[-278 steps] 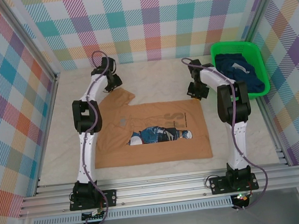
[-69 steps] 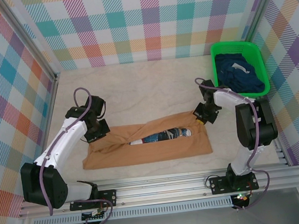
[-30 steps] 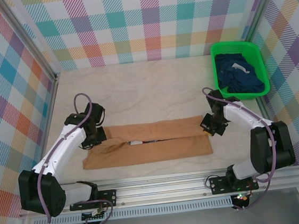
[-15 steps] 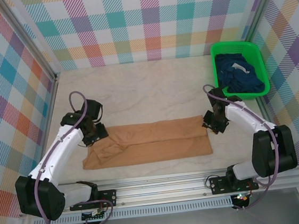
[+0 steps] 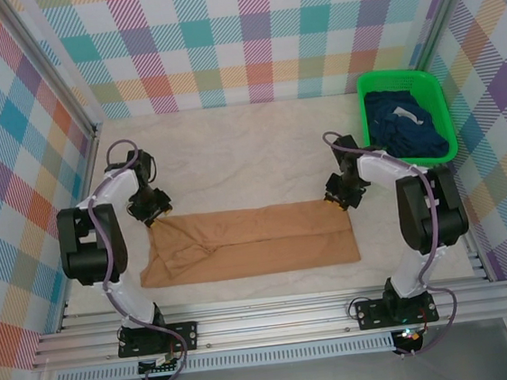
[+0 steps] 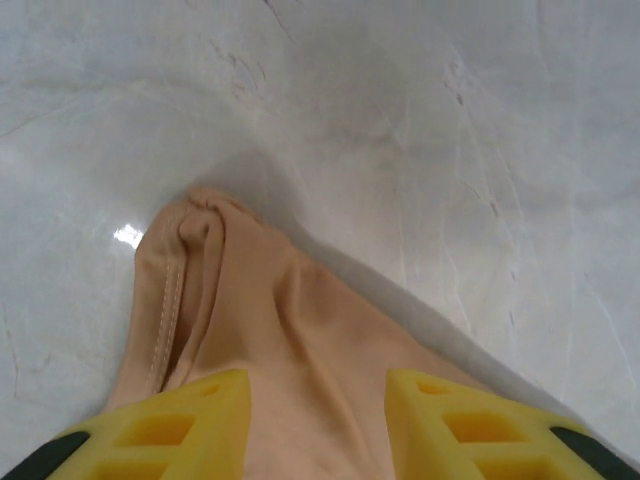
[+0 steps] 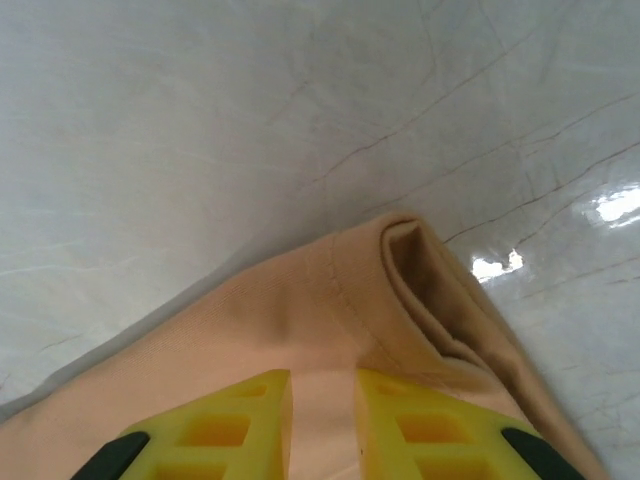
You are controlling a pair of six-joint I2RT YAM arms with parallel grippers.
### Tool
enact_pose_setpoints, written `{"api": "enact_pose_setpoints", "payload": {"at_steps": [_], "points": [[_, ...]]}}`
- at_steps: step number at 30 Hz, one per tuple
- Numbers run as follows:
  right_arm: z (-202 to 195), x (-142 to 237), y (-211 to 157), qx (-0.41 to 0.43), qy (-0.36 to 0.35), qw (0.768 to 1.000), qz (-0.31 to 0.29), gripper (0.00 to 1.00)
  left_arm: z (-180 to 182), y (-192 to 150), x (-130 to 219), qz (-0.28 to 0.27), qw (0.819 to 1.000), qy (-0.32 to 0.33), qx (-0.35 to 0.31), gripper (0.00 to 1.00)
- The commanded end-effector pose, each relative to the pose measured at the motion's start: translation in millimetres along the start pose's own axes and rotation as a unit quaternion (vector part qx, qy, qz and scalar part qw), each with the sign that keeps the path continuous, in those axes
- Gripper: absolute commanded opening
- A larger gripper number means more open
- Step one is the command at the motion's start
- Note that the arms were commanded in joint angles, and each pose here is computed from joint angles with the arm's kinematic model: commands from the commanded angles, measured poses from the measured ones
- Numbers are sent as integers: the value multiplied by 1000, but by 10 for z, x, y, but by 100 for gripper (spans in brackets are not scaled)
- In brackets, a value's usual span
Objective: Fold and stack the t-shirts
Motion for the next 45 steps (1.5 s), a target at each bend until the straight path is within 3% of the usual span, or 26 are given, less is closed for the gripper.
{"api": "enact_pose_setpoints", "payload": {"at_steps": [1,5,7,10,14,19,28,38,40,43,45], "points": [[-47,-110,-53,-24,-18,999,22,23,7,74,-20,-14,1000,17,-11,39],[-135,-182,-69,-21,-59,998,32,23,204,94,41,-57,998,28,1,40],[-186,-226,-77,-21,-75,996,41,23,260,127,-4,-45,999,8,12,39],[-248,-261,-96,-24,-83,995,47,23,298,185,-139,-26,999,13,15,24],[-250,-257,-95,-19,-81,995,46,23,340,242,-282,-17,1000,4,24,18],[-253,-204,-69,-18,-89,995,42,23,313,300,-282,-25,999,-5,25,0],[-231,-230,81,-24,-81,995,54,23,228,429,-183,-30,999,-11,14,0],[-42,-191,515,2,-59,998,23,23,-168,830,-165,-29,999,-26,9,0],[48,-94,580,25,-41,999,4,26,-192,825,-5,-42,998,-38,10,7],[152,169,573,61,-30,997,-37,33,-111,717,356,-79,995,-55,9,29],[181,349,496,74,-23,995,-60,37,17,562,529,-81,994,-68,11,34]]}}
Point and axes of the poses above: each hand's point on the last joint's axis, 136 mm out from that joint toward the fingers, its own x axis back along the fingers, its own z axis along the line the jaws close on, y = z × x, the point moved 10 cm from there along x, back along the fingers, and after that the axes turned 13 degrees about x, right-handed, at the moved point
